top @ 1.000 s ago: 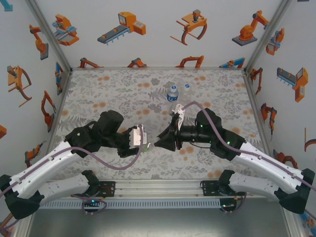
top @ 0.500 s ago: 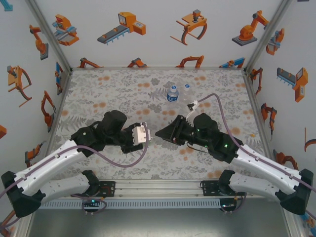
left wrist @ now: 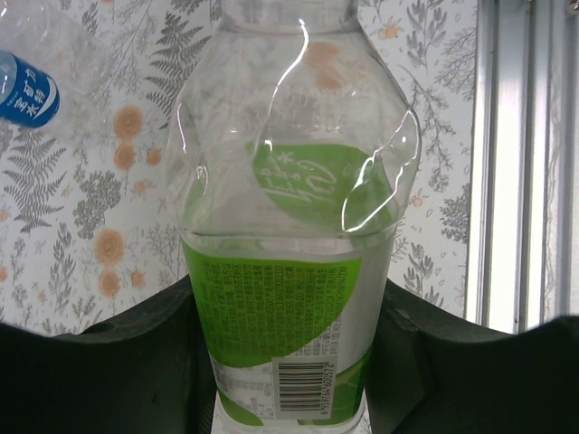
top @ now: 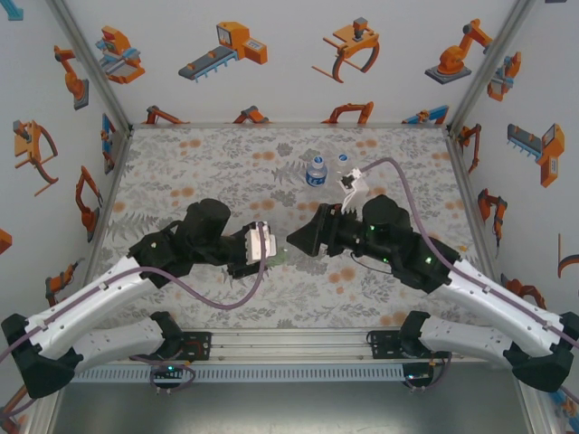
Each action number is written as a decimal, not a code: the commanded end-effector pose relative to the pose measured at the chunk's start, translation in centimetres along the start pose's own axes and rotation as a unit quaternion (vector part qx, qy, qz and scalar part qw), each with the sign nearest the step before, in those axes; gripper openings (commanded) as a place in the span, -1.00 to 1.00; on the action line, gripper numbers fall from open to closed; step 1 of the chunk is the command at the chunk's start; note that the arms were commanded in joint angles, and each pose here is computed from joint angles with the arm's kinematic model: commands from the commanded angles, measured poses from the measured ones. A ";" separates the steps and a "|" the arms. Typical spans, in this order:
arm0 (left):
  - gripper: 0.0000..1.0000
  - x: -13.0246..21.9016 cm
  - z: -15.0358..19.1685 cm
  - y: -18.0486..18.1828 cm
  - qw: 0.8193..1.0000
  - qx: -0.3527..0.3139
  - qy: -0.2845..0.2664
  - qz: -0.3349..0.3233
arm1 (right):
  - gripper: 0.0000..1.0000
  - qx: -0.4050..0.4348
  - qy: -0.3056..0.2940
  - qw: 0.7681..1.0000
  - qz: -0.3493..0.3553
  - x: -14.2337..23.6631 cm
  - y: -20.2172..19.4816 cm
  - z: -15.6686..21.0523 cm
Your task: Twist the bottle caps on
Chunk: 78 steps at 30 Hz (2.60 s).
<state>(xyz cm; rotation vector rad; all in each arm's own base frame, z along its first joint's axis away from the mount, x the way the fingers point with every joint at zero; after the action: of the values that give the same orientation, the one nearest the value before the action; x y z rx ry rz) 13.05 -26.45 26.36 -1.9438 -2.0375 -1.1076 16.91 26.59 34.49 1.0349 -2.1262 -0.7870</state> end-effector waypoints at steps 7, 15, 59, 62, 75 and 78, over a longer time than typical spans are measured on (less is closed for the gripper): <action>-1.00 1.8 -2.8 -1.7 0.996 0.020 -0.057 0.059 | 0.21 0.441 0.074 0.874 -0.188 3.6 5.6 3.4; -1.00 2.0 -3.4 -2.5 0.992 0.044 -0.061 0.097 | 0.11 0.580 0.116 0.758 -0.276 5.2 6.1 6.3; -1.00 -1.2 -1.2 1.9 1.000 -0.011 -0.010 -0.025 | -1.00 -0.315 0.008 0.948 0.043 -1.6 -4.6 3.7; -1.00 -1.5 -1.1 2.0 1.000 -0.015 -0.008 -0.026 | -1.00 -0.344 -0.002 0.939 0.019 -2.2 -4.3 3.3; -1.00 -1.4 -0.9 0.9 1.000 -0.012 -0.011 0.002 | 0.12 -0.018 -0.010 1.000 -0.012 1.4 0.5 -0.3; -1.00 -1.3 -0.9 0.5 1.000 -0.010 -0.010 0.014 | 0.14 0.131 -0.006 0.990 -0.047 3.2 2.5 -0.6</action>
<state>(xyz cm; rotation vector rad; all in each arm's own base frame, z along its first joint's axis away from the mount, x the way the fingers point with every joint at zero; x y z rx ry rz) 14.11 -27.65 24.99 -1.9035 -2.0019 -1.1159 16.51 25.82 34.70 0.9900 -2.0724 -0.8939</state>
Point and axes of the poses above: each hand's point on the last joint's axis, 136 mm out from that joint toward the fingers, its own x axis back along the fingers, its own y axis along the line the jaws close on, z = x × y, the point moved 2 cm from there along x, back along the fingers, and after that the axes turned 11 degrees about -x, right-handed, at the moved point
